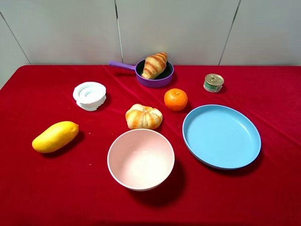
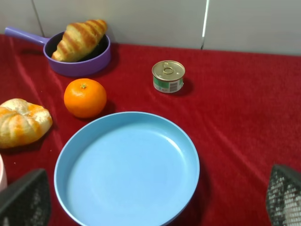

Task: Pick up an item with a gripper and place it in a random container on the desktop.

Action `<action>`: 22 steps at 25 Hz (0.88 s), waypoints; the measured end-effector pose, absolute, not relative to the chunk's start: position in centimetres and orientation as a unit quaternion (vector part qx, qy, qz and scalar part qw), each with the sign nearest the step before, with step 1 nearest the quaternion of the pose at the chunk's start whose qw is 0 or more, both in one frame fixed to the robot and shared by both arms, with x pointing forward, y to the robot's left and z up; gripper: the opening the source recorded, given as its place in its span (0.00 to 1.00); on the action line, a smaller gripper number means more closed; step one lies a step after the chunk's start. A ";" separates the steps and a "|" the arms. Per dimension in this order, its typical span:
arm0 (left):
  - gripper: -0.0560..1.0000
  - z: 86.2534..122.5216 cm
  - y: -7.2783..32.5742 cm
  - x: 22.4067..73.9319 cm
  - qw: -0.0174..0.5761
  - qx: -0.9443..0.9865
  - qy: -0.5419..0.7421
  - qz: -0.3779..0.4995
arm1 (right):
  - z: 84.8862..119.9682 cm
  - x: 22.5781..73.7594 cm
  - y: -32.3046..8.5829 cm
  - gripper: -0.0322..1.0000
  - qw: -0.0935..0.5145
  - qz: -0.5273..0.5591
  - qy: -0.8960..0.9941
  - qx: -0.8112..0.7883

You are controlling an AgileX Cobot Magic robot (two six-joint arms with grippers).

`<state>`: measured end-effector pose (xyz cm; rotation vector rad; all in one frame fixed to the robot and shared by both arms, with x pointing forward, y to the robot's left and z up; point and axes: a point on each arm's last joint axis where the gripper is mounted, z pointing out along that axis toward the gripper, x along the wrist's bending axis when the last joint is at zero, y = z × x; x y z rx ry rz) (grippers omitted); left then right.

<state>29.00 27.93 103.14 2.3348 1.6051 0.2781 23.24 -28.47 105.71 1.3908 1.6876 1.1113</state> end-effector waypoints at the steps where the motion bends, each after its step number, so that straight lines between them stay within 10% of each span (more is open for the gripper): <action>1: 0.99 103.1 27.9 29.0 0.148 0.812 0.556 0.095 | 105.7 23.2 -28.5 0.70 0.338 0.426 0.648 0.534; 22: 0.99 103.1 28.6 28.1 0.237 0.741 0.612 0.142 | 105.7 23.2 -28.5 0.70 0.338 0.426 0.648 0.534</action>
